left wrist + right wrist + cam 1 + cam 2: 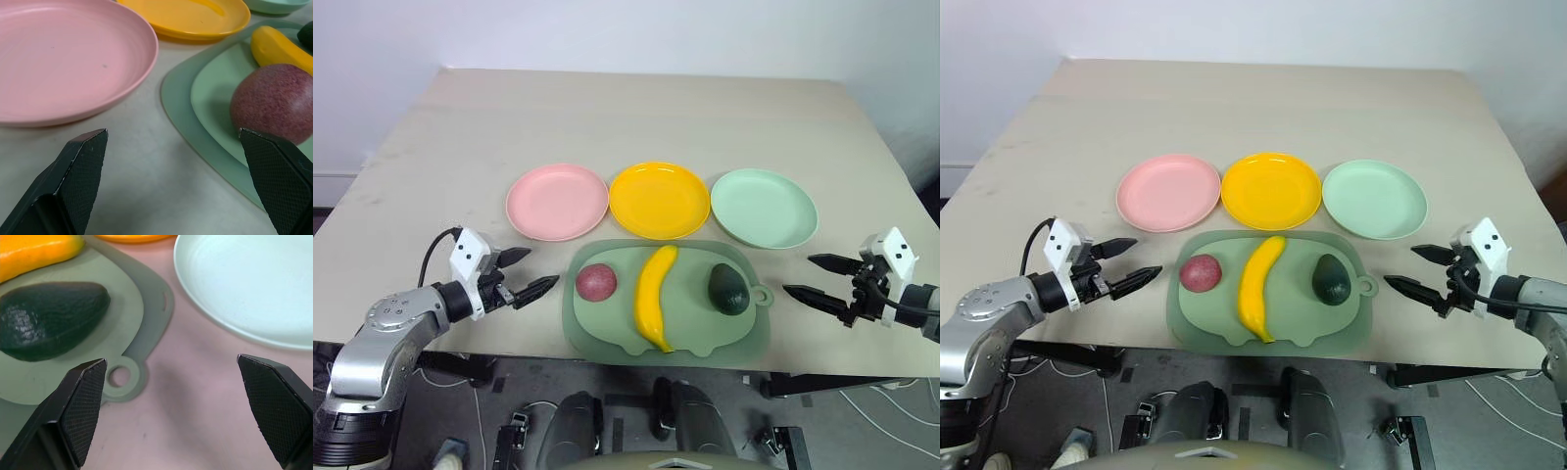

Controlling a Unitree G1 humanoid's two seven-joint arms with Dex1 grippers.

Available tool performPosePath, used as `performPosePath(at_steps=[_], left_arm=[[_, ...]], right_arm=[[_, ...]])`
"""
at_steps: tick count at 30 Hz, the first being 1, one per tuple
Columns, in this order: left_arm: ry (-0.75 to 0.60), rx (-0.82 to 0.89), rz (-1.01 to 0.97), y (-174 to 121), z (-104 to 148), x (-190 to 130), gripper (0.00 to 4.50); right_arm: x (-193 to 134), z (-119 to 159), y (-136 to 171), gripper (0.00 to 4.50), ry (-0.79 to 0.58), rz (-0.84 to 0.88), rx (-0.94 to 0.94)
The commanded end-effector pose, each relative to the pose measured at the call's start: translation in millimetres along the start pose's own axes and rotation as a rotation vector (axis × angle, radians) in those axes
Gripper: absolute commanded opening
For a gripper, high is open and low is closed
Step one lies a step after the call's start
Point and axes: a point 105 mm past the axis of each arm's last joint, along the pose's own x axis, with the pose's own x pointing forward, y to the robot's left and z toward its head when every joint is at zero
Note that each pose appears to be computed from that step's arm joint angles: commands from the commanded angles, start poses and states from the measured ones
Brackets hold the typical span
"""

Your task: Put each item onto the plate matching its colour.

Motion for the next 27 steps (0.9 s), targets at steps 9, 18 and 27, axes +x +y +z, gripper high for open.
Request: performPosePath(at_steps=[9,18,27], left_arm=[[-0.043,0.049,-0.027,-1.3,17.5,2.3,4.49],[-0.021,0.066,-0.016,4.1,16.9,-9.3,4.49],[-0.035,0.035,0.008,8.0,15.6,-10.0,4.49]], right_arm=[[1.1,25.6,-4.9,4.50,-0.050,-0.017,-0.084],[-2.5,43.7,7.8,4.50,-0.053,0.034,-0.100],[-3.3,55.3,62.0,4.50,0.011,0.163,-0.104]])
